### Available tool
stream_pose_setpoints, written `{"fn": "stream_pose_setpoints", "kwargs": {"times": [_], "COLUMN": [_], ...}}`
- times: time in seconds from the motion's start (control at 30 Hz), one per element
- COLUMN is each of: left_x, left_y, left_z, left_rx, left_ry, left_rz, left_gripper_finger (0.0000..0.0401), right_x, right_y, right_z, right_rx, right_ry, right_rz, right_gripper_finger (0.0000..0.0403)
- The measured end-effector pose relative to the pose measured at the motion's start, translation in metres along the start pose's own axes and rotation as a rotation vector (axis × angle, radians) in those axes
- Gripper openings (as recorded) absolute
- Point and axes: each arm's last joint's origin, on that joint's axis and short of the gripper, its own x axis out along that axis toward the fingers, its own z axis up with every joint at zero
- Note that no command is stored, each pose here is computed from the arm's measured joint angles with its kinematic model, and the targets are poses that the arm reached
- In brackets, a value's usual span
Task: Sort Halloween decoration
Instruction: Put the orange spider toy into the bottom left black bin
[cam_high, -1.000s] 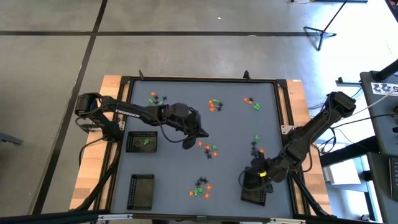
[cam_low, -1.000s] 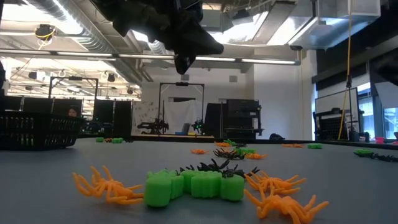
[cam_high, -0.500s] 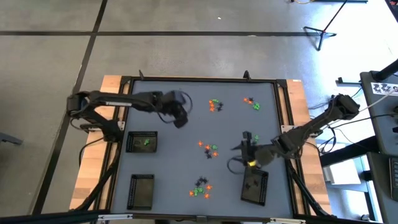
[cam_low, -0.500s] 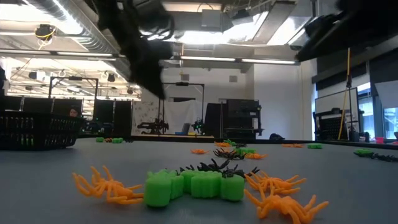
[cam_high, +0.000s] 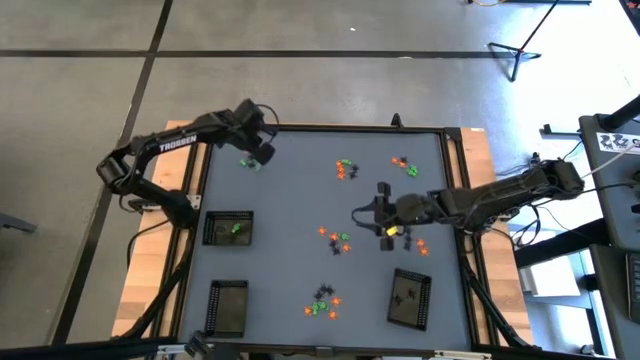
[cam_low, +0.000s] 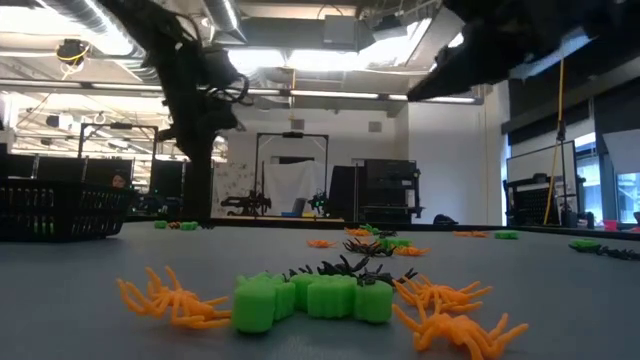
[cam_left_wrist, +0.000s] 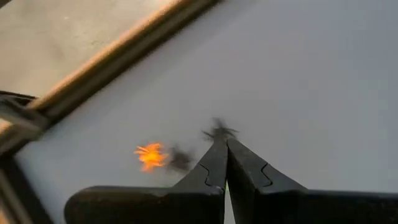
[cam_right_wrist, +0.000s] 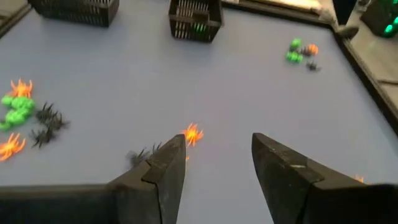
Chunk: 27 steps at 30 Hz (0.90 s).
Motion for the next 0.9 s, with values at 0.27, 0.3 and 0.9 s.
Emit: {"fn": "stream_pose_setpoints", "kwargs": {"times": [0.27,0.3,0.9], "left_x": [0.005,0.008,0.044], "left_y": [0.028,0.029,0.032], "left_z": [-0.001,-0.001,0.009], "left_rx": [0.023,0.029,0.071], "left_ry": [0.046,0.062,0.347], "left_rz": [0.05,0.052,0.129], "left_gripper_finger": [0.0,0.0,0.0], "right_x": [0.003,0.003,0.023], "right_y": [-0.021,-0.023,-0.023], "right_z": [0.005,0.005,0.002], "right_rx": [-0.003,0.002,0.015], "right_ry": [-0.065,-0.07,-0.08], "right_rz": [-0.06,-0.067,-0.077], "right_gripper_finger": [0.0182,0.0182,0.0182]}}
